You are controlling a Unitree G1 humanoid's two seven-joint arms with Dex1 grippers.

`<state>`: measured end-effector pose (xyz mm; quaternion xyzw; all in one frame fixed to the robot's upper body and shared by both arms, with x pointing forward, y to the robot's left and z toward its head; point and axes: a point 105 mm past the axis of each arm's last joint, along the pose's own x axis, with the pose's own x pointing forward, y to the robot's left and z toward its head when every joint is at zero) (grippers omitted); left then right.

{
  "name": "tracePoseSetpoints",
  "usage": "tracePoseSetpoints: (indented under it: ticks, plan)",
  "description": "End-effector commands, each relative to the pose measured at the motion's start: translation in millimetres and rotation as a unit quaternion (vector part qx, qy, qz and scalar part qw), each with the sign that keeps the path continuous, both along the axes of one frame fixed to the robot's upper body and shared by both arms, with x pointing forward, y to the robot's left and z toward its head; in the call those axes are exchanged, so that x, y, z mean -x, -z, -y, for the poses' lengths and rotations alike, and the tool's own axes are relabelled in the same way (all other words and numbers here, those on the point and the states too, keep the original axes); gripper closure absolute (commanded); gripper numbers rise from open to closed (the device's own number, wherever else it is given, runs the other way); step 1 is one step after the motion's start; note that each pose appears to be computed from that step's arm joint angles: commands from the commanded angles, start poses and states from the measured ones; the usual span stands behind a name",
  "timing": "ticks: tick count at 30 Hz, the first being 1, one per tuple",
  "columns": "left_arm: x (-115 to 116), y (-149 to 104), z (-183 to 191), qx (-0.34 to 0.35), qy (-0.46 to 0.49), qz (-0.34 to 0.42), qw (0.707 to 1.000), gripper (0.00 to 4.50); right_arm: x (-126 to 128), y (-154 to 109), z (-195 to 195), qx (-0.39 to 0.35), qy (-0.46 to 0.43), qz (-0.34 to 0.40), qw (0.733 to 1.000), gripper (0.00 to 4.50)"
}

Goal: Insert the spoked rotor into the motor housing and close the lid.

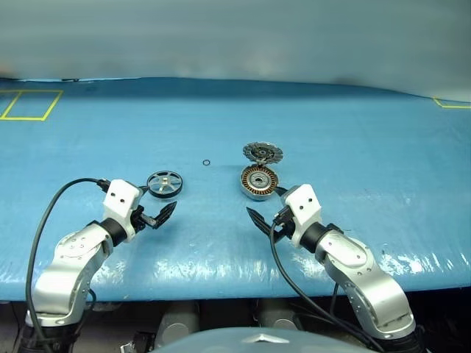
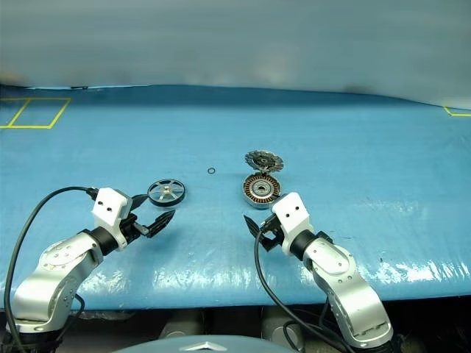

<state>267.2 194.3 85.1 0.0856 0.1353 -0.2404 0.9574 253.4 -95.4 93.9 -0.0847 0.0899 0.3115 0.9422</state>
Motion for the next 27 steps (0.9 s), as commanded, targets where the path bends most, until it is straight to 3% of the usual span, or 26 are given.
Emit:
tracePoseSetpoints:
  ticks: [1, 27]
  plan:
    - [-1.5, -10.7, 3.7, 0.000, 0.007, 0.025, 1.000, 0.01, 0.6, -10.6, -4.0, -0.003, -0.011, 0.019, 1.000, 0.02]
    - [-3.0, -11.9, 5.7, -0.003, 0.016, 0.028, 0.999, 0.01, -0.6, -9.0, -8.2, 0.001, -0.019, 0.012, 1.000, 0.02]
